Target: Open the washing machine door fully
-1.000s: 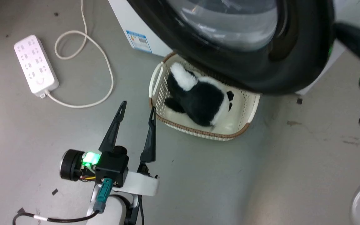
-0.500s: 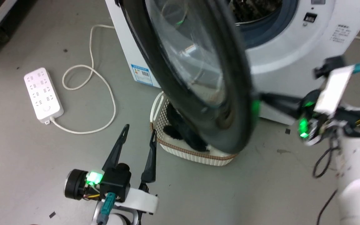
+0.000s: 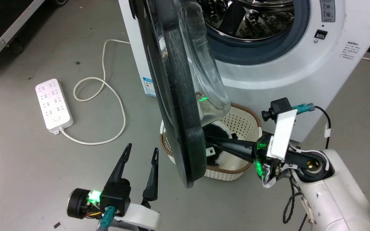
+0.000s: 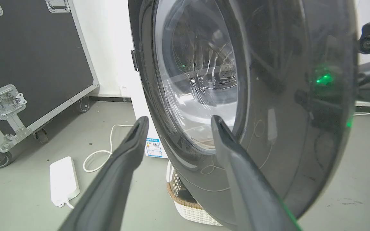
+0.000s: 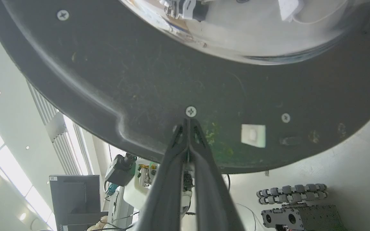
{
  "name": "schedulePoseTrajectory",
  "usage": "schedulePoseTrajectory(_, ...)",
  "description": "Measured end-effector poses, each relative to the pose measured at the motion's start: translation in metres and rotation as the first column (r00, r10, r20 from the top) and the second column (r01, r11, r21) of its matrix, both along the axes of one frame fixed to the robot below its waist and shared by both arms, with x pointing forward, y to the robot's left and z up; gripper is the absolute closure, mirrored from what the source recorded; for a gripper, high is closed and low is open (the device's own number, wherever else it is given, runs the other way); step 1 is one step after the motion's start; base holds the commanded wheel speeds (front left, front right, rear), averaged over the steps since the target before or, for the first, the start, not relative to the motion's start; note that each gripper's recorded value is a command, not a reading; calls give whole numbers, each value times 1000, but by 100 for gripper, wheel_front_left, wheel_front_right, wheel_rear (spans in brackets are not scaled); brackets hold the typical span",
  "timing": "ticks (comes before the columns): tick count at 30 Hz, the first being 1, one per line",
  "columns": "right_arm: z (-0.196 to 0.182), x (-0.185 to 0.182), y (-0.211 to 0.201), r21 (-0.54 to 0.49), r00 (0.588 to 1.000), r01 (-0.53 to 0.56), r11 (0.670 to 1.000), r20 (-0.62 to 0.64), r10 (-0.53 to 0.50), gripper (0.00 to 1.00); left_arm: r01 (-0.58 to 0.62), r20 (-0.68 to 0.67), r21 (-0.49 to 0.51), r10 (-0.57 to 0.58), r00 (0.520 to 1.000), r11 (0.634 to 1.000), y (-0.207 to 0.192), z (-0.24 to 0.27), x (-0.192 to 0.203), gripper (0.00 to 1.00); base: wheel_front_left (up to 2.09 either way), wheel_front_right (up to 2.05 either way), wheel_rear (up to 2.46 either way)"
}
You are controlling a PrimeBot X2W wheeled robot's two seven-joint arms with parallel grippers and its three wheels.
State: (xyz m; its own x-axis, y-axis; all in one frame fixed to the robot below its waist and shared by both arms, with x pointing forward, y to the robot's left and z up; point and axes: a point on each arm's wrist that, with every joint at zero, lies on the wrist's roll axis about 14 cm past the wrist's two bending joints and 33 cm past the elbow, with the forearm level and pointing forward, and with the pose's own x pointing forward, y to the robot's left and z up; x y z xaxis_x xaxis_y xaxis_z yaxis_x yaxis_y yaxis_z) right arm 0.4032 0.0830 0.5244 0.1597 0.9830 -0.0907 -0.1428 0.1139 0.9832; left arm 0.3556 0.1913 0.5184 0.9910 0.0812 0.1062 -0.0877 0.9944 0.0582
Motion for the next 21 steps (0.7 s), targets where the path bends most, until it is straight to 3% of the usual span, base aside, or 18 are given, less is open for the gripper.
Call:
schedulePoseTrajectory(4,2,2,2,2,999,36,999,11,-36,100,-8,8,-3,8,1000,1000,3,2,0,0,0,0,0)
schedulePoseTrajectory(5,2,6,-1,-6,998,66,998,24,-66,56,-10,11,-3,11,1000,1000,4,4,0,0,0,0,0)
schedulePoseTrajectory(6,5,16,-11,-15,989,137,990,52,-136,0,-9,19,-5,9,1000,1000,4,6,0,0,0,0,0)
schedulePoseTrajectory(9,10,28,-27,-18,971,223,975,91,-221,0,-9,27,-7,9,1000,1000,4,8,0,0,0,0,0)
schedulePoseTrajectory(10,18,43,-52,-33,929,335,942,176,-324,0,-9,34,-10,10,999,1000,4,10,0,0,0,0,0)
schedulePoseTrajectory(11,18,43,-52,-33,929,335,942,176,-324,0,-9,34,-10,10,999,1000,4,10,0,0,0,0,0)
schedulePoseTrajectory(12,31,58,-83,-43,848,465,884,311,-430,0,-5,39,-17,6,999,1000,3,11,1,0,0,0,0)
schedulePoseTrajectory(13,31,58,-83,-43,848,465,884,311,-430,0,-5,39,-17,6,999,1000,3,11,1,0,0,0,0)
schedulePoseTrajectory(14,40,63,-99,-49,786,526,849,409,-463,0,-2,45,-19,3,999,1000,3,13,1,0,0,0,0)
schedulePoseTrajectory(15,60,69,-130,-44,623,639,768,615,-484,0,0,59,-20,1,998,1000,3,17,4,0,0,0,0)
schedulePoseTrajectory(16,60,69,-130,-44,623,639,768,615,-484,0,0,59,-20,1,998,1000,3,17,4,0,0,0,0)
schedulePoseTrajectory(17,77,69,-162,5,426,742,671,769,-477,0,10,71,-21,-9,997,1000,1,21,6,0,0,0,0)
schedulePoseTrajectory(18,77,69,-162,5,426,742,671,769,-477,0,10,71,-21,-9,997,1000,1,21,6,0,0,0,0)
schedulePoseTrajectory(21,80,56,-198,46,194,819,571,916,-352,0,19,89,-21,-17,996,1000,-1,26,8,0,0,0,0)
